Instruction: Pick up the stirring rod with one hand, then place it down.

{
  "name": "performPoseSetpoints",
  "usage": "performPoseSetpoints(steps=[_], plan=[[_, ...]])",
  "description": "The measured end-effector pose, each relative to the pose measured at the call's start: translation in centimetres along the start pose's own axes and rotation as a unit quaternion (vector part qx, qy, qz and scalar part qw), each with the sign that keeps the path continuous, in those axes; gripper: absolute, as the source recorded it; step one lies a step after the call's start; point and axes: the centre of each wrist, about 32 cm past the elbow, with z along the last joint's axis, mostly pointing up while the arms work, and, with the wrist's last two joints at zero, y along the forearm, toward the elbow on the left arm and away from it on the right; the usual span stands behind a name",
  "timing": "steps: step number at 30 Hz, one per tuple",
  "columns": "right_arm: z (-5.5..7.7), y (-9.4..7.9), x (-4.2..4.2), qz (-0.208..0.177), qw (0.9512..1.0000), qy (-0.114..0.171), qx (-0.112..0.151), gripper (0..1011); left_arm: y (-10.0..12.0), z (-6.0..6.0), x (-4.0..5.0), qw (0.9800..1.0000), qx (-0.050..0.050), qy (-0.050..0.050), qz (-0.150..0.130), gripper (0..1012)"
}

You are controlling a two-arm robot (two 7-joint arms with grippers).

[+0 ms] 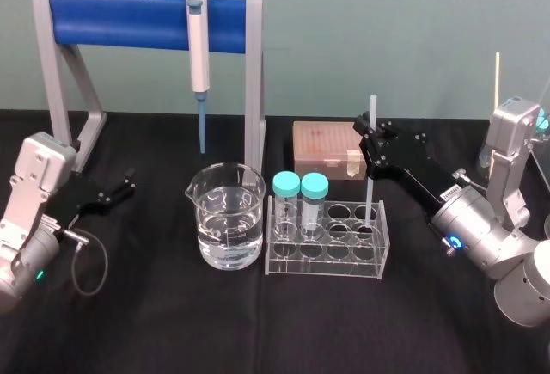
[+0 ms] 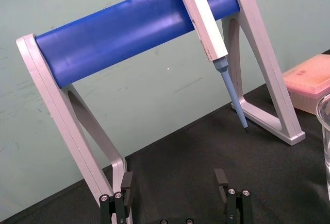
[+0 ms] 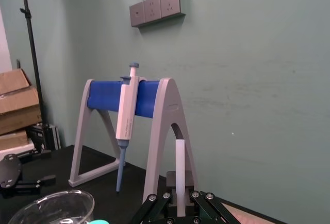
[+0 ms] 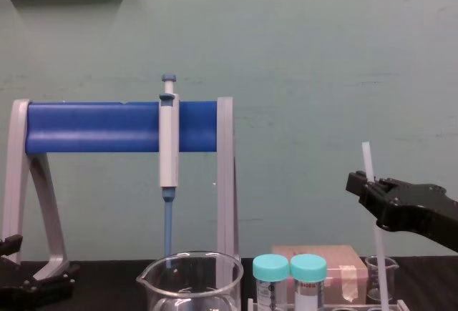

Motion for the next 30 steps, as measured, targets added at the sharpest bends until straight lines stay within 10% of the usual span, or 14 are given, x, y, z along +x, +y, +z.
performPoseSetpoints(steps=[30], plan=[[-1.3,0.2,-0.3,-0.001,0.9998,0.018,0.01,68,0.0,0.0,0.0,1.0,0.0,0.0,0.0,1000]])
